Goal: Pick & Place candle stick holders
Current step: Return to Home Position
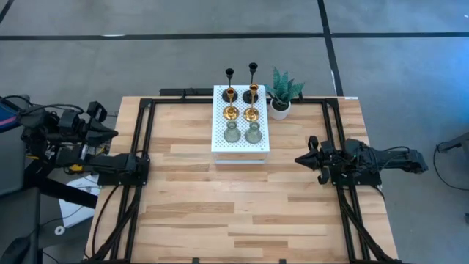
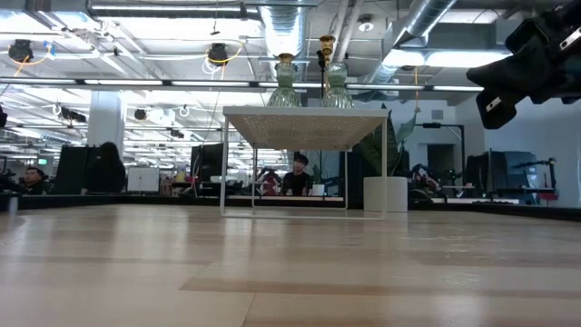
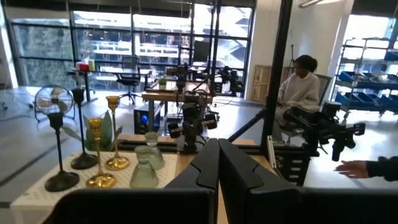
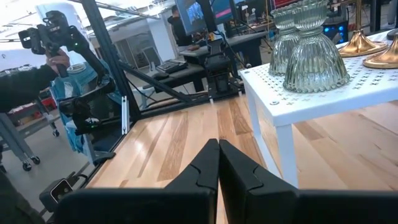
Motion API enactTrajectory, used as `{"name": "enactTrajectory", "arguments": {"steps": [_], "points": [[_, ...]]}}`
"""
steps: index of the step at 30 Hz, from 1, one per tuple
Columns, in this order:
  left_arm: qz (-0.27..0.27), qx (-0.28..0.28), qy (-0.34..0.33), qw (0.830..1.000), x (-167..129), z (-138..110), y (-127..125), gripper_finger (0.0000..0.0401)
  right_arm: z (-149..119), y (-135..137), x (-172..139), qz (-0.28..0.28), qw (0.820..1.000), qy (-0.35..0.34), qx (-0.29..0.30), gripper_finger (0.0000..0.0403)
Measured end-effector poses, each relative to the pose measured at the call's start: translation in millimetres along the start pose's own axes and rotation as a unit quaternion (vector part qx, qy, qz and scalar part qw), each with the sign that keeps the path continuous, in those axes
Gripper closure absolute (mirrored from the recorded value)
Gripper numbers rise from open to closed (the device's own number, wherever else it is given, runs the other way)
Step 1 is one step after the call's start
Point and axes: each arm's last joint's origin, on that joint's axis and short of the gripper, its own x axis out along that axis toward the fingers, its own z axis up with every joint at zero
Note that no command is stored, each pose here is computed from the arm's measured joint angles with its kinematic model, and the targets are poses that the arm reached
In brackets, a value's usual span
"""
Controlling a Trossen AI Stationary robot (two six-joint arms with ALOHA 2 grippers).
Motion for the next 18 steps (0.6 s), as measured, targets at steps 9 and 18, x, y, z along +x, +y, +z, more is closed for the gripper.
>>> {"name": "enactTrajectory", "arguments": {"steps": [9, 18], "points": [[0.008, 0.013, 0.012, 1.0, 22.4, -15.8, -0.4, 0.0397, -0.2, 0.0, 0.1, 0.0, 1.0, 0.0, 0.0, 0.0403], [0.0, 0.019, 0.011, 1.0, 92.8, -84.3, -3.2, 0.0396, -0.1, 0.0, 0.1, 0.0, 1.0, 0.0, 0.0, 0.0403]]}}
